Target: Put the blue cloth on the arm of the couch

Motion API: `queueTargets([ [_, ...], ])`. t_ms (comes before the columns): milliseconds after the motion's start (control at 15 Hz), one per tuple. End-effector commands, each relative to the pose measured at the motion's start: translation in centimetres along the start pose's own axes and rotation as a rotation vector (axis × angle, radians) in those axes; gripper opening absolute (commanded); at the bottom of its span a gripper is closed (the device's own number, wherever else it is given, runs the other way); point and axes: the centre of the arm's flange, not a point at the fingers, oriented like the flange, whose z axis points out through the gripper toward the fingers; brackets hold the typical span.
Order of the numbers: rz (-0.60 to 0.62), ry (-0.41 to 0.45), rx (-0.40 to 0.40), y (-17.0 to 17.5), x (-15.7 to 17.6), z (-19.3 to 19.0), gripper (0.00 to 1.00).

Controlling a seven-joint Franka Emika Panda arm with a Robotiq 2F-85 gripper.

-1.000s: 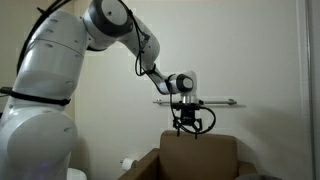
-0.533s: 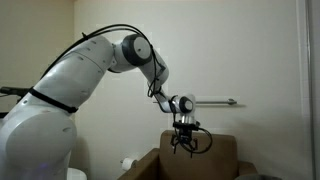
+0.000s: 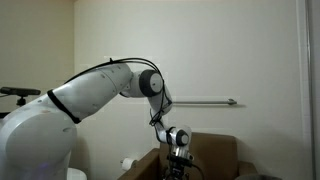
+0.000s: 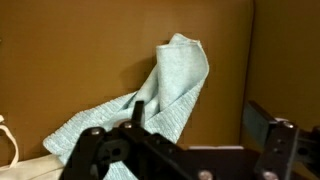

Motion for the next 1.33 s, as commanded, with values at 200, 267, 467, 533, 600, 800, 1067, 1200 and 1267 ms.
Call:
queueTargets([
  [200, 0.164, 0.161, -0.069, 2.8, 3.8, 4.3, 1.0],
  [267, 0.178, 0.173, -0.091, 3.2, 4.0, 4.1, 1.0],
  [467, 0.144, 0.162, -0.074, 3.3, 3.8, 3.7, 1.0],
  [533, 0.147, 0.171, -0.079, 3.7, 4.0, 3.2, 1.0],
  [600, 0.149, 0.176, -0.082, 3.9, 4.0, 2.9, 1.0],
  [800, 0.14, 0.178, -0.085, 3.3, 4.8, 4.5, 1.0],
  [1067, 0.143, 0.256, -0.102, 1.8, 6.7, 9.9, 1.0],
  [1200, 0.163, 0.34, -0.141, 1.1, 7.5, 12.4, 1.0],
  [1267, 0.178, 0.375, -0.162, 0.6, 7.8, 13.5, 1.0],
])
